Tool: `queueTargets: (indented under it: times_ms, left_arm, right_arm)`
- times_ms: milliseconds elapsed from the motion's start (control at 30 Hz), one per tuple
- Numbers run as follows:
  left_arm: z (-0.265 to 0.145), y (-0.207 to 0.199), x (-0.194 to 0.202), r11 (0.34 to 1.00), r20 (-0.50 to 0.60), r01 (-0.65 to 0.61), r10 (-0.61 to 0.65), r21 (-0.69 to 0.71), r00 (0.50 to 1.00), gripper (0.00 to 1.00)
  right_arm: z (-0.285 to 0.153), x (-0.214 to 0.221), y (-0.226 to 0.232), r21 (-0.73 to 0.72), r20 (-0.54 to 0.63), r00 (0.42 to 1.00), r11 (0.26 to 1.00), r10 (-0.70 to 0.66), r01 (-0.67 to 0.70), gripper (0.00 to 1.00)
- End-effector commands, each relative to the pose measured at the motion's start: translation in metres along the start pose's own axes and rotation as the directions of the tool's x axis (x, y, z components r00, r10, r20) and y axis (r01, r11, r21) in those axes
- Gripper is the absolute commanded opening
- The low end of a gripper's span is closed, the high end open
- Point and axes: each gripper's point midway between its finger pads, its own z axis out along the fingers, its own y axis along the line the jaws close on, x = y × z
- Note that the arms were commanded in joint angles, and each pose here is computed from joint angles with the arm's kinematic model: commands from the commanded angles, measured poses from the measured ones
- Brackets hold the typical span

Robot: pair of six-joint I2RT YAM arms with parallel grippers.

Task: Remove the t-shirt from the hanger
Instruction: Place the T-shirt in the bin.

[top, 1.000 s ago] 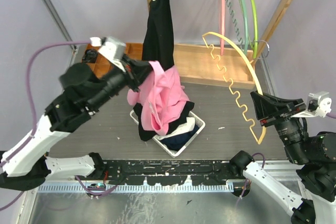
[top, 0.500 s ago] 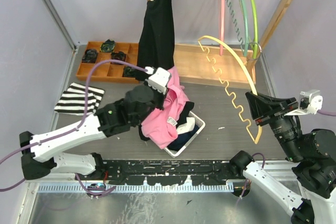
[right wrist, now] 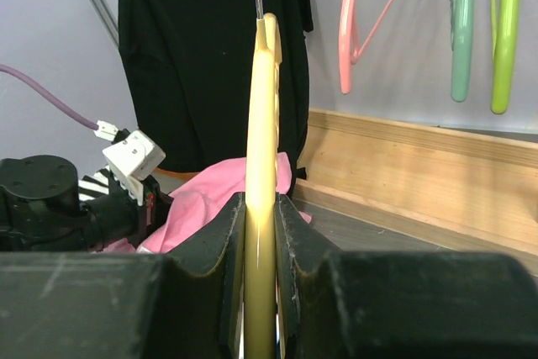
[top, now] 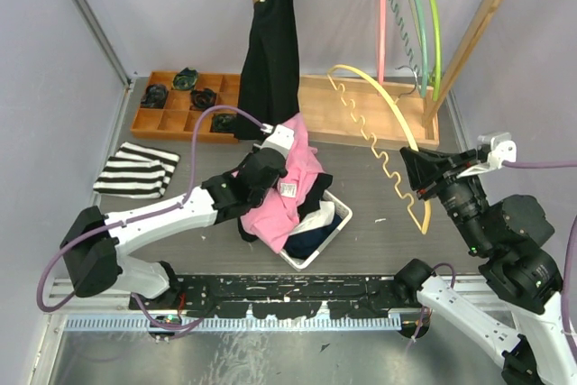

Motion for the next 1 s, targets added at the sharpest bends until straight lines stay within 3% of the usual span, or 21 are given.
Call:
queueTargets:
  times_ms: [0,467,967]
  left_arm:
    - [0.014,0.007,0.023,0.998,-0.03,0.026,-0.028,-0.058,0.999,0.0]
    - [0.033,-0.011,0.095,0.998,-0.158,0.048,-0.054,-0.045,0.986,0.0]
    - [0.016,-0.041,0.101,0.999,-0.191,0.019,-0.01,0.046,0.982,0.0]
  right_arm:
    - [0.012,-0.026,0.008,-0.02,0.101,0.995,1.0,0.007,-0.005,0.01]
    - [0.032,-0.018,0.013,-0.022,0.081,0.997,1.0,-0.001,0.003,0.01]
    - [0.048,-0.027,0.021,-0.035,0.11,0.994,0.999,0.02,-0.016,0.01]
